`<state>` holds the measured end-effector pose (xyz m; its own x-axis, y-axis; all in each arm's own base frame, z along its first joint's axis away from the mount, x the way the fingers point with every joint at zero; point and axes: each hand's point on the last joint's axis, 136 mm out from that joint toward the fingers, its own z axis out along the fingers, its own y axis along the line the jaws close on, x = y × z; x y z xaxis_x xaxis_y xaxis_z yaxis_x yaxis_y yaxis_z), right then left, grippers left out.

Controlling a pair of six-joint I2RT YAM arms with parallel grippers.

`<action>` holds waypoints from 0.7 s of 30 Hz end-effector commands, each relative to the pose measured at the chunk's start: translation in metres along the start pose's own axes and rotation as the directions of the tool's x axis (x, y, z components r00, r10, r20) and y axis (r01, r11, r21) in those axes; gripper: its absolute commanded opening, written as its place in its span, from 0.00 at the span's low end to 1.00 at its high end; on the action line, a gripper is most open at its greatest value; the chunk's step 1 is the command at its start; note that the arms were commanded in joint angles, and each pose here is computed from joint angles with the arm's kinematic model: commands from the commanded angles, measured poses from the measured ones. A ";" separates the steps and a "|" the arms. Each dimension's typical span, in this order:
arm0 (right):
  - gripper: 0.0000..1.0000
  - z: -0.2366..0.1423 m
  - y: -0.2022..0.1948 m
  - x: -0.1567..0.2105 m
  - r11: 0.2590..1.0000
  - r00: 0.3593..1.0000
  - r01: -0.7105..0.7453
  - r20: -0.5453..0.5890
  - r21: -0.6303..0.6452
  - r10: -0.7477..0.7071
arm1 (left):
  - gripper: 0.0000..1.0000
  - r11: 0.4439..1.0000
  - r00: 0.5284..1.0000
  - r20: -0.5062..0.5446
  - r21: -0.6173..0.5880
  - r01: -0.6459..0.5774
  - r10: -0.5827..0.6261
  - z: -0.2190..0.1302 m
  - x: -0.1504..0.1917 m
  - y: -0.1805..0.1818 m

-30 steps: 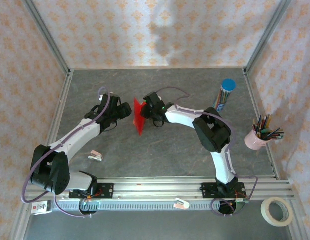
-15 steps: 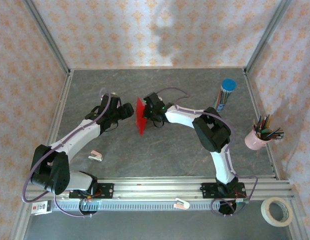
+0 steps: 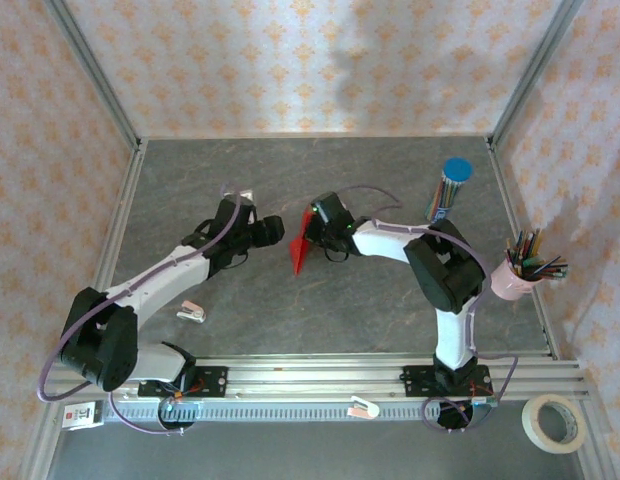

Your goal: Fold a paper plane with a square sheet of paper (pick it up from the middle)

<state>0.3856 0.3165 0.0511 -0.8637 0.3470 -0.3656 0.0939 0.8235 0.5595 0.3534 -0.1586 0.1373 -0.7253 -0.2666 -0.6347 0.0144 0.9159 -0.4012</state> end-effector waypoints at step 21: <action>0.08 -0.007 -0.006 0.000 0.995 0.996 -0.091 -0.013 -0.047 0.091 | 0.71 0.947 0.953 0.095 0.121 -0.299 0.289 0.035 0.068 -0.048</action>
<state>0.3804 0.3114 0.0413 -0.8696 0.3930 -0.2990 0.1483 0.7854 0.6010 0.3217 -0.2289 0.0904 -0.6627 -0.0379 -0.7479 0.2980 0.9029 -0.3098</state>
